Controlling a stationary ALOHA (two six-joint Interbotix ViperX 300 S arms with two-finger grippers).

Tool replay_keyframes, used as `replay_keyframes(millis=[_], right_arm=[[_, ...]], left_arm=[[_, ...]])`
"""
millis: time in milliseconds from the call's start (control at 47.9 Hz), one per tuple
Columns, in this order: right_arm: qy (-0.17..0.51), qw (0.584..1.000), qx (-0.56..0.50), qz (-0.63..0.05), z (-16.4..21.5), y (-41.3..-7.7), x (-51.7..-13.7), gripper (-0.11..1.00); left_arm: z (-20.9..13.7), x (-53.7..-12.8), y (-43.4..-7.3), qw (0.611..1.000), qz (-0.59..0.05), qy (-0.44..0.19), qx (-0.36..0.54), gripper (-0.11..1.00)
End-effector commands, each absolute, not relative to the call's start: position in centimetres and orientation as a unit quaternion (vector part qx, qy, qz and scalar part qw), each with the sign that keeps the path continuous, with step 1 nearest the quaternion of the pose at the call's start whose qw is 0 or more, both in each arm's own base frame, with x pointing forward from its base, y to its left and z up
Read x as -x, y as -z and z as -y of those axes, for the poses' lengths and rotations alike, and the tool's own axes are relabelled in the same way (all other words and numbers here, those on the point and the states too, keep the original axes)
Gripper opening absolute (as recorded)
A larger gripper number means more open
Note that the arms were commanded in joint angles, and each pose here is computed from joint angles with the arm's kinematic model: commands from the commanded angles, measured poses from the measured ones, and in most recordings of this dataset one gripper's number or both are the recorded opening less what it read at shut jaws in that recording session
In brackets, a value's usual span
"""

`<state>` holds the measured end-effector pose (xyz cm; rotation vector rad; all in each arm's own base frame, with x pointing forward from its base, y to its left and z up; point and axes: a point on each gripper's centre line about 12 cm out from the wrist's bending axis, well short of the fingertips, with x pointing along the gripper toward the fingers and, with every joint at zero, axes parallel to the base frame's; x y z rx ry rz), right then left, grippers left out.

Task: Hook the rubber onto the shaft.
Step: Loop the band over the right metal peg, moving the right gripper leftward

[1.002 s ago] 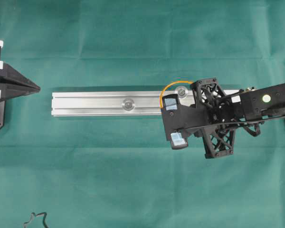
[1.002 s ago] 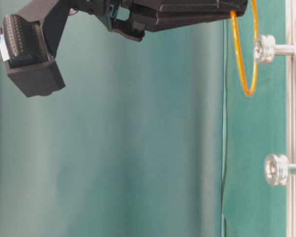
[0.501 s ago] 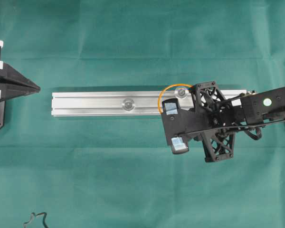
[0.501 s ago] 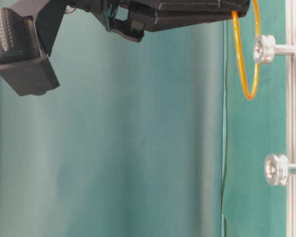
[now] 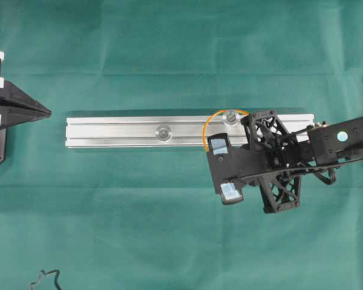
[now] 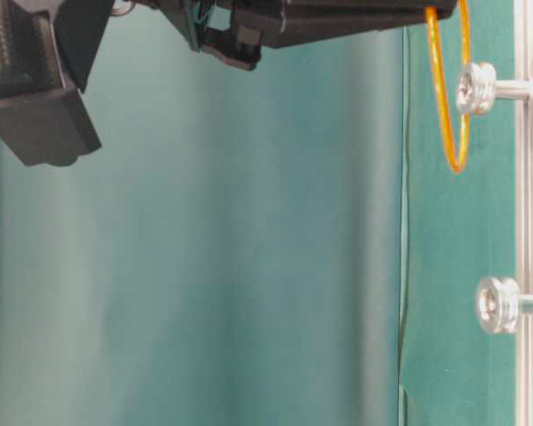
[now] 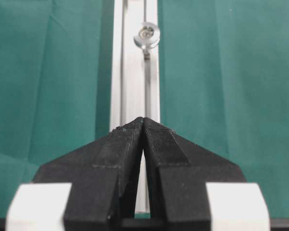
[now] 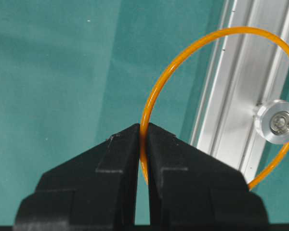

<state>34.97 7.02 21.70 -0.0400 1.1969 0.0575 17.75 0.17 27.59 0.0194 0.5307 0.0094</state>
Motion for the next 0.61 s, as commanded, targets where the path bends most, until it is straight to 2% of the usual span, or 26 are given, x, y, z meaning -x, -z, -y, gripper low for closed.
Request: replay_keyframes(millis=[0,584], right_arm=[[-0.035,0.835,0.016,-0.549,-7.6,-22.7,-35.3,0.09],[-0.031,0.834,-0.003,-0.551,-8.6,-22.6,-35.0,0.09]], left_arm=[[-0.2,-18.1,-28.7,0.968,-0.25,-0.007,-0.009,0.0],[-0.2,-18.1,-28.7,0.968,-0.249,-0.007,-0.009,0.0]])
